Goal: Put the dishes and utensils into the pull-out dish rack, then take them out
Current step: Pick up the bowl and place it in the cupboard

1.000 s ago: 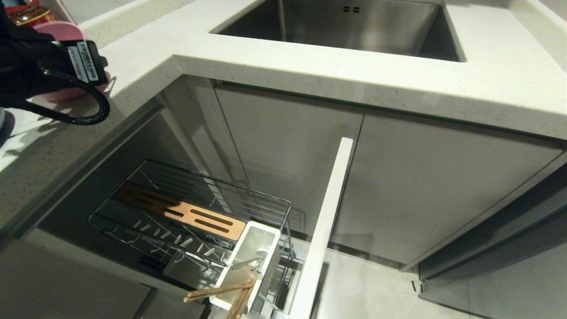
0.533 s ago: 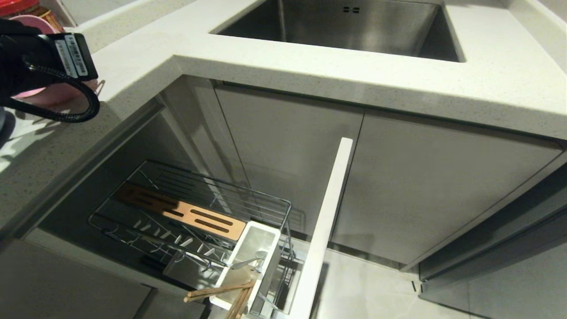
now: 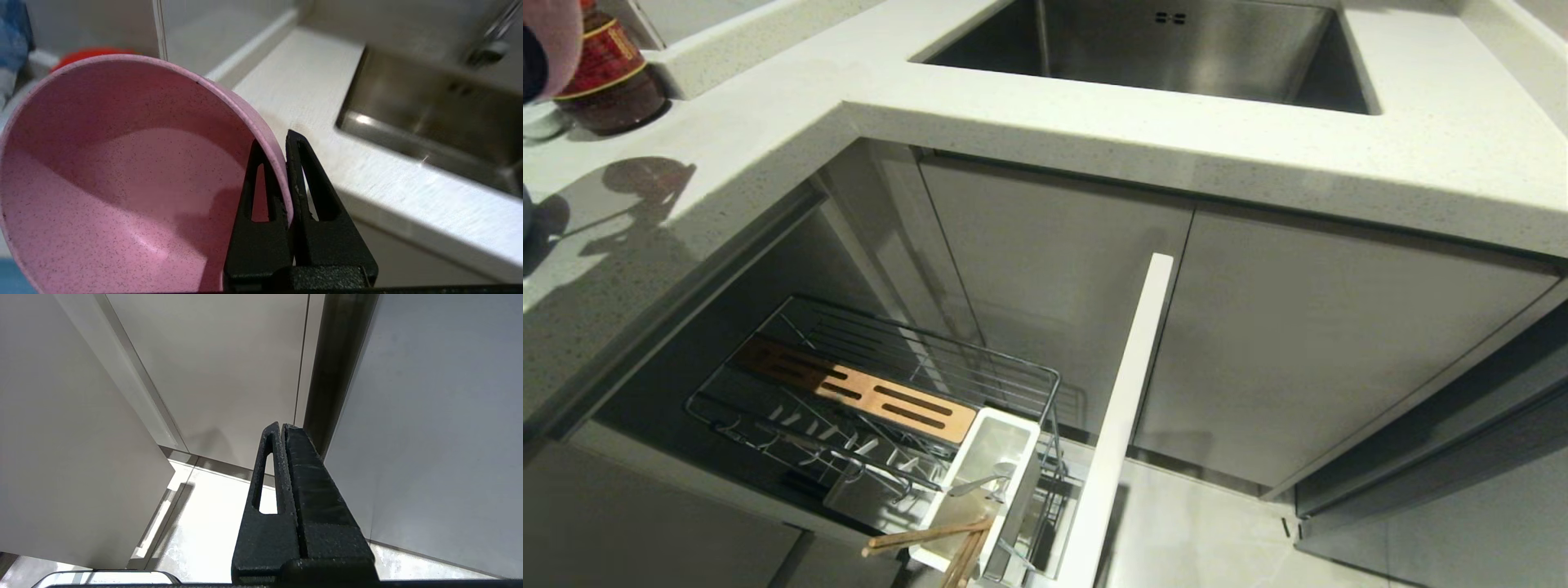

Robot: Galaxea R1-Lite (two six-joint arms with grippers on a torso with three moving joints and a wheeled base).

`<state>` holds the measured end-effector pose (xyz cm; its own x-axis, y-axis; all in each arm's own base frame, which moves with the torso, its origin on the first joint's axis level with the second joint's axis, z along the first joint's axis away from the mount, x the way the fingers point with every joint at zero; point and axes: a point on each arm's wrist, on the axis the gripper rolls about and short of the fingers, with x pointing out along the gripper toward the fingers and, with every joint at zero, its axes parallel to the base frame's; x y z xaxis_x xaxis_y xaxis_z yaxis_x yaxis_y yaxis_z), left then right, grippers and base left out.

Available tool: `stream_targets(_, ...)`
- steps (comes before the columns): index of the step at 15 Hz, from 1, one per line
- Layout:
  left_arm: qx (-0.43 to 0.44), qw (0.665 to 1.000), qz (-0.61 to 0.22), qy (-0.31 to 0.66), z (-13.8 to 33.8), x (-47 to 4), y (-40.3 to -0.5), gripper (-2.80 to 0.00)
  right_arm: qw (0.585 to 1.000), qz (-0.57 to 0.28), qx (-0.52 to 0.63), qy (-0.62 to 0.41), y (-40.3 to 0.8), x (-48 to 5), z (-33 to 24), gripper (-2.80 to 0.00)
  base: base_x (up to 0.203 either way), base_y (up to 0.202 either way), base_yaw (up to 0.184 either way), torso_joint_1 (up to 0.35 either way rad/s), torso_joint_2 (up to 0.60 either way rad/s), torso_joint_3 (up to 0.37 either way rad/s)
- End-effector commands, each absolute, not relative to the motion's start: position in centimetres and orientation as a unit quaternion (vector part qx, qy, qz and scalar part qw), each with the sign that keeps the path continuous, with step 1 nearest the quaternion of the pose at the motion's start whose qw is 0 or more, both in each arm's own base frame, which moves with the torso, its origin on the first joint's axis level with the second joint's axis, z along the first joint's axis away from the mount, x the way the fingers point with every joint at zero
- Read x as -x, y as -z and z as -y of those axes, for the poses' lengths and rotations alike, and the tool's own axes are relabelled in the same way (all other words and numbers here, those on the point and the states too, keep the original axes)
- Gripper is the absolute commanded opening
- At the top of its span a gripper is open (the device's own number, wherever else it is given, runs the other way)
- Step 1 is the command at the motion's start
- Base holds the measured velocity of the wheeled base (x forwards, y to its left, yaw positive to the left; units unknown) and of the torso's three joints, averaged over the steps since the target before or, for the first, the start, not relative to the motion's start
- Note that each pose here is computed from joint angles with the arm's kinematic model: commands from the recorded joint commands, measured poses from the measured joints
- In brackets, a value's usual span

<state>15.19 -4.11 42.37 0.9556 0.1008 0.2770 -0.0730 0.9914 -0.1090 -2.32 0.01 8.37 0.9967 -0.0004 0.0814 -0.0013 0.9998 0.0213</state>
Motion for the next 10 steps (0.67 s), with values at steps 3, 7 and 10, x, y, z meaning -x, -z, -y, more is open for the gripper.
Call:
stream_targets(3,0.089,0.978,0.187,0.023,4.9,-11.6,-43.7,-2.80,1.000,0.028,-0.011,0.000,-7.7,2.1,0.0,-2.80,0.000,0.000,0.000,0.000,0.00,0.000)
stream_targets(7,0.141,0.968,0.148,0.145,6.9,-10.3,-41.7,-2.80,1.000,0.028,-0.011,0.000,-7.7,2.1,0.0,-2.80,0.000,0.000,0.000,0.000,0.00,0.000)
stream_targets(10,0.201,0.949,0.114,0.214,7.5,-10.2,-40.7,-2.80,1.000,0.028,-0.011,0.000,-7.7,2.1,0.0,-2.80,0.000,0.000,0.000,0.000,0.00,0.000)
